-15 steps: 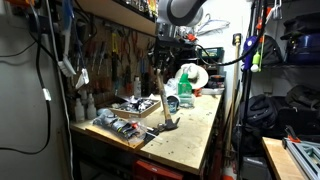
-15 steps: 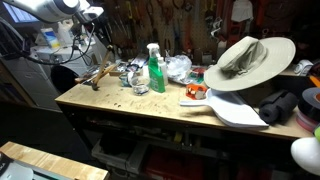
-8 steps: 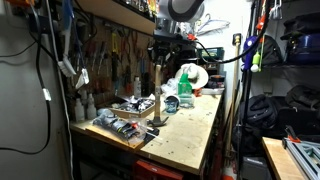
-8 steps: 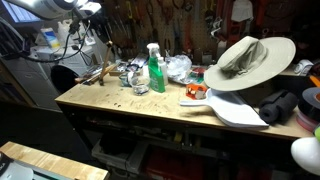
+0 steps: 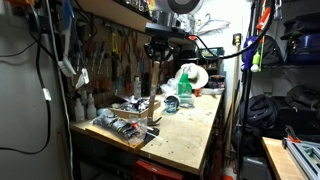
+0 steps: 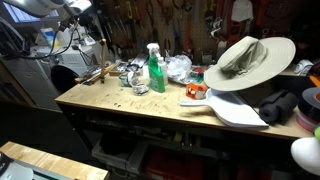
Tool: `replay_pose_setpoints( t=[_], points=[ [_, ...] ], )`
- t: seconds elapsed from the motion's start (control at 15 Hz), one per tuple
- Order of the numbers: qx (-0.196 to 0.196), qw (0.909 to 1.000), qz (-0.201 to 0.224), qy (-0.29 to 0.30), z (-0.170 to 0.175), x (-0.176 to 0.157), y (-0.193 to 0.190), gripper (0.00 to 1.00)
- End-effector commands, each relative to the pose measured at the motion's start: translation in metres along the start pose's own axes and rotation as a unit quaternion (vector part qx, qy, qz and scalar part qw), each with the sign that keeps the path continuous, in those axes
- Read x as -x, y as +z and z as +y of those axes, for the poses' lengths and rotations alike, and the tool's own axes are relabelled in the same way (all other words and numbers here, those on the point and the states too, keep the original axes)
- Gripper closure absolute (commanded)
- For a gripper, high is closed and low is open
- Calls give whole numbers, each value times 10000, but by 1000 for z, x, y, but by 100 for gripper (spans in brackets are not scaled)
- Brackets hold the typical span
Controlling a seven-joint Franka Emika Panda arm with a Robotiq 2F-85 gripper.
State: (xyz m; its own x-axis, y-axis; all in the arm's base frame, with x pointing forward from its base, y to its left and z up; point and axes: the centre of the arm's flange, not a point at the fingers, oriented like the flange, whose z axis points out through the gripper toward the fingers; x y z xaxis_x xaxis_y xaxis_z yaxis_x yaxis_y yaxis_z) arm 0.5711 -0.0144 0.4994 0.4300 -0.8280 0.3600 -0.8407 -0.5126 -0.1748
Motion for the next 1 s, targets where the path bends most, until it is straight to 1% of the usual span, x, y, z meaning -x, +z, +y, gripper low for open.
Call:
replay_pose_setpoints(
  t=[0.0,0.33,0.53,0.6,0.67,0.73,0.8,0.93],
  points=[
    [112,9988,228,415,-12,23,-16,92],
    [326,9960,559,621,-23,44,-23,92],
    [344,9971,465,487,-23,48,-27,92],
    [264,9979,419,409,-23,48,-28,92],
    [186,9993,245,230,-22,48,-30,92],
    [282,9980,414,386,-24,45,-20,92],
    [278,9982,405,354,-24,45,-20,67],
    [282,9981,410,356,-24,45,-20,67]
  ],
)
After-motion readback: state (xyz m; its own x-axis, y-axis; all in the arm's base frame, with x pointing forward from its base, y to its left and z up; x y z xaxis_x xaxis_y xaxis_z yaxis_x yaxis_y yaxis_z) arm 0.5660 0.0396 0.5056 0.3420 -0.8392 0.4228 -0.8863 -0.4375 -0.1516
